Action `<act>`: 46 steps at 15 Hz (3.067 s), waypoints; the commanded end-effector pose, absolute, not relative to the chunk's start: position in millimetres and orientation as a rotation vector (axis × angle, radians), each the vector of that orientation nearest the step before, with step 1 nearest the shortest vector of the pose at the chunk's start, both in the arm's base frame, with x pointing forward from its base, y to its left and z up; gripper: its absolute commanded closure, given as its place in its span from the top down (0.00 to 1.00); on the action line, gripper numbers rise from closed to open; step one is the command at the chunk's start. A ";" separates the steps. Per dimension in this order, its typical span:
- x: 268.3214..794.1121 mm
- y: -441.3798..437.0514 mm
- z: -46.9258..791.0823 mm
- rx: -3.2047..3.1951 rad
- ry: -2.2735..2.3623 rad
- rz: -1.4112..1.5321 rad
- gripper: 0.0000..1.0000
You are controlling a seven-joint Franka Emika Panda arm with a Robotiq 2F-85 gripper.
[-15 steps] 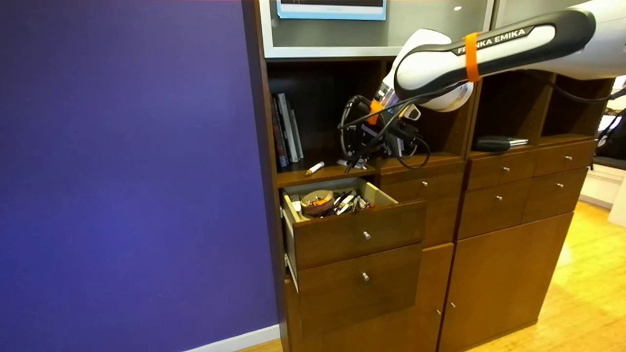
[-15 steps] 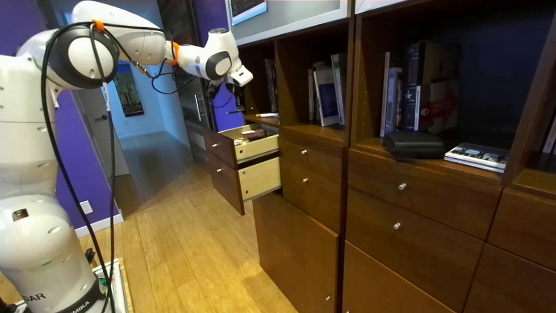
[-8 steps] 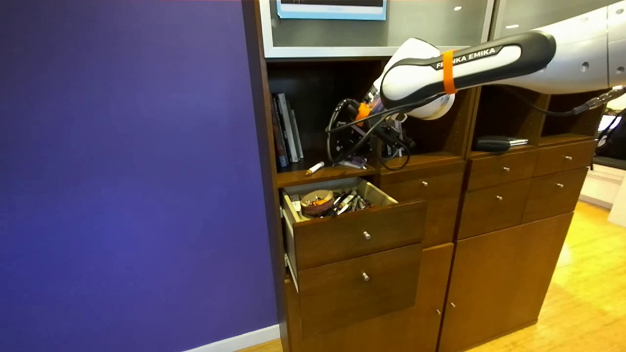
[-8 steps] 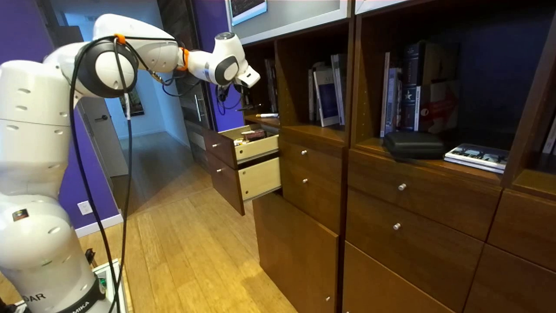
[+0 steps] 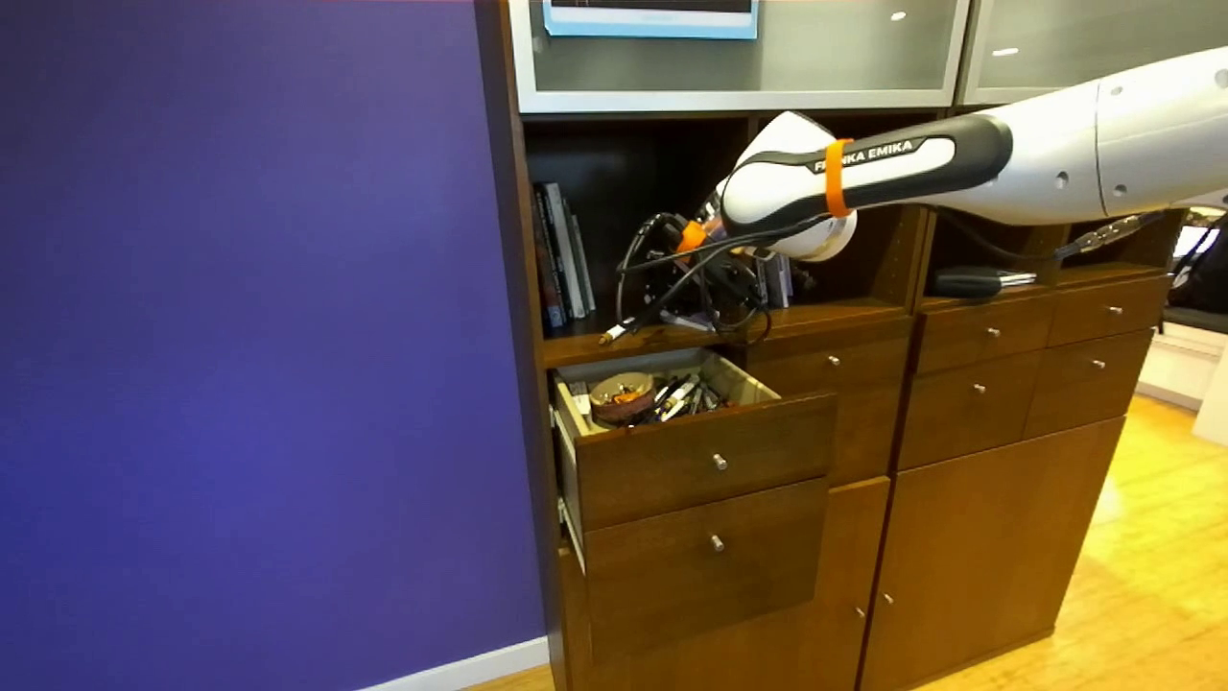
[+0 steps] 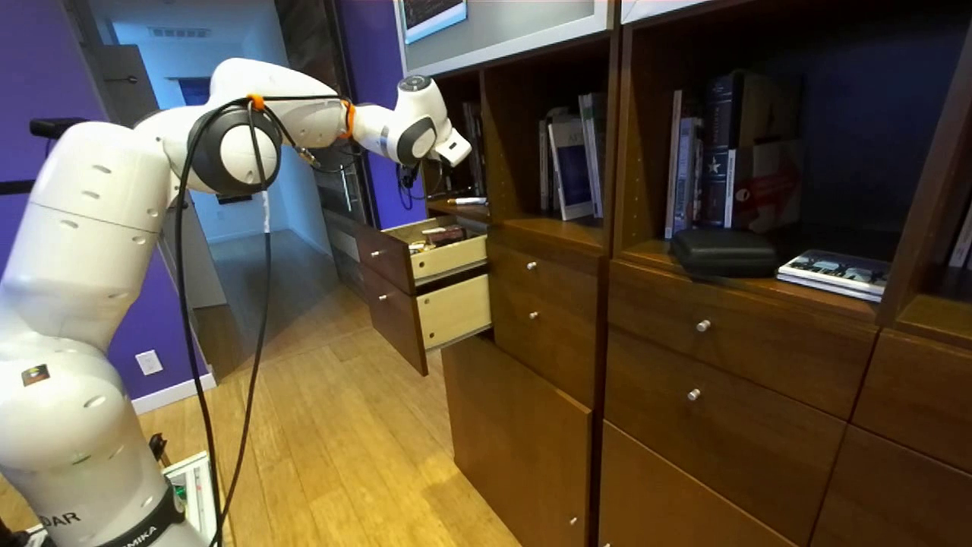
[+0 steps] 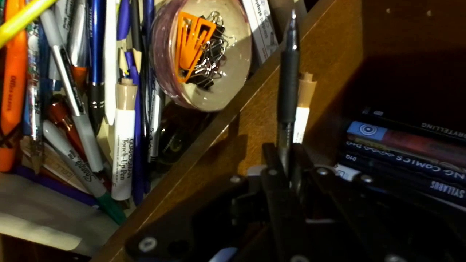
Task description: Pick up the black pen from the open drawer and put it on the brown shelf right above the top open drawer
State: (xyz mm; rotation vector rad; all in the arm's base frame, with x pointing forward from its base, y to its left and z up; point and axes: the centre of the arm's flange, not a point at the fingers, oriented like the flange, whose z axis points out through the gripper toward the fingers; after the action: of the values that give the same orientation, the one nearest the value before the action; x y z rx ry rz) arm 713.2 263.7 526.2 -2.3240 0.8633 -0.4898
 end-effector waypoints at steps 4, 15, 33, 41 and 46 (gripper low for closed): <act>749.8 267.3 522.3 -2.262 0.874 -0.493 0.03; 772.9 260.1 503.5 -2.209 0.952 -0.473 0.03; 711.3 273.1 529.4 -2.399 0.861 -0.482 1.00; 638.8 257.1 555.5 -2.549 0.854 -0.482 1.00; 593.9 236.7 577.9 -2.663 0.781 -0.467 1.00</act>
State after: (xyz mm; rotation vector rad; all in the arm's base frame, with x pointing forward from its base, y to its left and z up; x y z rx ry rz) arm 646.3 257.2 567.4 -2.5739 0.8330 -0.4676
